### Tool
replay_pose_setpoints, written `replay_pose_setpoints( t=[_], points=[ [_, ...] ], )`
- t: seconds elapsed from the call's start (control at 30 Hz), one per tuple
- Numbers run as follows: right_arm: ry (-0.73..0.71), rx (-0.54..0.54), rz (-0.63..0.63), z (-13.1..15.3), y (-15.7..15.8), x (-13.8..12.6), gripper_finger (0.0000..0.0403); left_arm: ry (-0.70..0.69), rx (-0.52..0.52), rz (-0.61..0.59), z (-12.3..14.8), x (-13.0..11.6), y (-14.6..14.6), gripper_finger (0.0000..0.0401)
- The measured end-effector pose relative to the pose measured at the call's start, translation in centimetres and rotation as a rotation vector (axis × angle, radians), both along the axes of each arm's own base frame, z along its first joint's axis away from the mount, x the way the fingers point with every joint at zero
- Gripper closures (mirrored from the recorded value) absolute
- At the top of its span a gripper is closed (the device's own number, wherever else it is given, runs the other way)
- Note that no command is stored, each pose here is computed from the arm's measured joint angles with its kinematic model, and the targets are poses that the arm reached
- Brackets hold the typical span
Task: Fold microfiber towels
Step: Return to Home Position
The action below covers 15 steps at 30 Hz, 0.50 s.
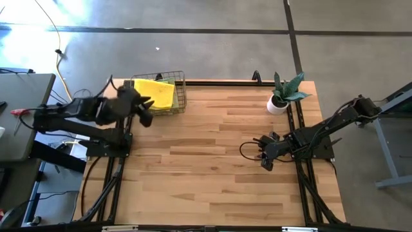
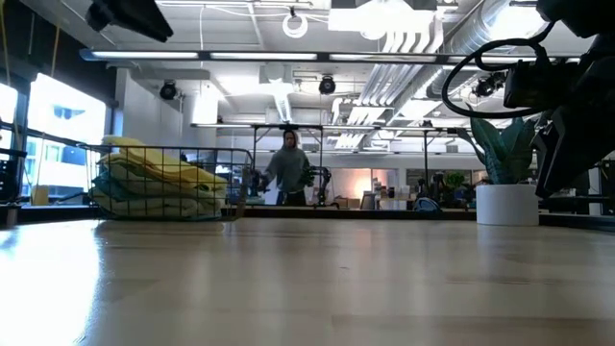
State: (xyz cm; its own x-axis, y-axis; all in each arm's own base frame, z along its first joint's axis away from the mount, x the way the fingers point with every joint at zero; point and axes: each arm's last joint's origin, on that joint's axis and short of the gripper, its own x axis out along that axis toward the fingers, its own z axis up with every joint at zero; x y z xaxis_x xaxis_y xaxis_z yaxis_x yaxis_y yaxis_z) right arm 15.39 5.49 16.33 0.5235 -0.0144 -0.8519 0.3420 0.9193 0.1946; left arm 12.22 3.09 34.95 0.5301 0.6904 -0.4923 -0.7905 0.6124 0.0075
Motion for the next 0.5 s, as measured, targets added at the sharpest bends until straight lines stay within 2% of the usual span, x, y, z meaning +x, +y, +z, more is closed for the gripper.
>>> replay_pose_setpoints(
  t=[0.23, 0.33, 0.5],
  points=[
    [0.000, 0.000, 0.000, 0.0, 0.0, 0.0, 0.0265, -0.181, 0.132, -0.065, -6.0, 1.3, -1.9, 0.0306],
    [0.000, 0.000, 0.000, 0.0, 0.0, 0.0, 0.0265, -0.250, 0.188, -0.139, -8.5, 1.8, -2.5, 0.0306],
    [0.000, 0.000, 0.000, 0.0, 0.0, 0.0, 0.0265, -0.424, 0.209, -0.328, -12.4, 2.3, -3.2, 0.0306]
  ],
)
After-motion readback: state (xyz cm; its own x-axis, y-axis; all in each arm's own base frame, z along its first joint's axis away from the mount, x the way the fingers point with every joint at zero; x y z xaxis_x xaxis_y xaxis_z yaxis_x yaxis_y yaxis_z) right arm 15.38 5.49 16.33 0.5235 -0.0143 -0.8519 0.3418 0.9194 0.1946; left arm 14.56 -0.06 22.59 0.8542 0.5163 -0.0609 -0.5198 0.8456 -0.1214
